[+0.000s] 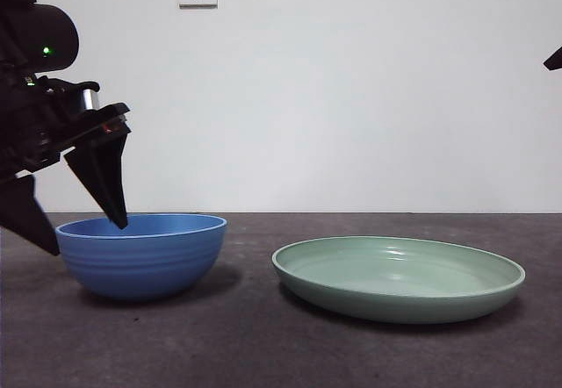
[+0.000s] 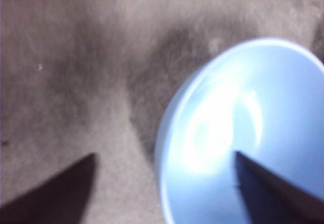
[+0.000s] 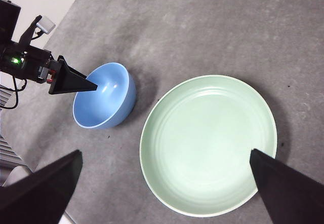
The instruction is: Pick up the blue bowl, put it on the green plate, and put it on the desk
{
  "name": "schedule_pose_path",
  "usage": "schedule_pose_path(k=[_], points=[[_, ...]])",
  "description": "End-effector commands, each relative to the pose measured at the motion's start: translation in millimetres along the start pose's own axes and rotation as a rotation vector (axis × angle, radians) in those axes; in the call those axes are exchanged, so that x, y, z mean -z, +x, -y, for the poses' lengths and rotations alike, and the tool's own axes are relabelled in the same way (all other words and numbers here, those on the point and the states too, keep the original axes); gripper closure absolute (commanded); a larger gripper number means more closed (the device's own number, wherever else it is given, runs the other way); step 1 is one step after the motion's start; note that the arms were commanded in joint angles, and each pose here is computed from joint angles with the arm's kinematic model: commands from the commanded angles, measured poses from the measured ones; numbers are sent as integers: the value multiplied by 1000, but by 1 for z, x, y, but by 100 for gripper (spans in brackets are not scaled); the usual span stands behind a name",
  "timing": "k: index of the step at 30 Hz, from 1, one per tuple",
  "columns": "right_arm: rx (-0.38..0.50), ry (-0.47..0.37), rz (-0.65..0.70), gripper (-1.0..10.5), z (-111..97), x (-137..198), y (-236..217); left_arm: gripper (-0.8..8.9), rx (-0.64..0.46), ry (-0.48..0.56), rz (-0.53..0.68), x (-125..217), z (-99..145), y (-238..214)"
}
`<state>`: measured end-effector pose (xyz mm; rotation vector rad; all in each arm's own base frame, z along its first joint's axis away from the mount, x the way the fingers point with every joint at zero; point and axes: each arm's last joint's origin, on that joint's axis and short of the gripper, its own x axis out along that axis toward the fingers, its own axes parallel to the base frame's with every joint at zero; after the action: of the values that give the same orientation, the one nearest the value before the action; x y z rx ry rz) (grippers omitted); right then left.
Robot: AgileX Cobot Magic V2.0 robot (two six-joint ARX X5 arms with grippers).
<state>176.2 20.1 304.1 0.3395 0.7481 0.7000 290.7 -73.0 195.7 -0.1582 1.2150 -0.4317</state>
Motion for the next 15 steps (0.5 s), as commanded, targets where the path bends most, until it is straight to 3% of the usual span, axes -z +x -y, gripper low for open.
schedule_pose_path(k=[1, 5, 15], points=[[-6, -16, 10, 313, -2, -4, -1, 543, -2, 5, -8, -3, 3, 3], [-6, -17, 10, 313, -2, -4, -1, 547, 1, 11, -26, -2, 5, 8], [-6, -16, 9, 313, -2, -4, -1, 777, -6, 8, -43, -3, 3, 17]])
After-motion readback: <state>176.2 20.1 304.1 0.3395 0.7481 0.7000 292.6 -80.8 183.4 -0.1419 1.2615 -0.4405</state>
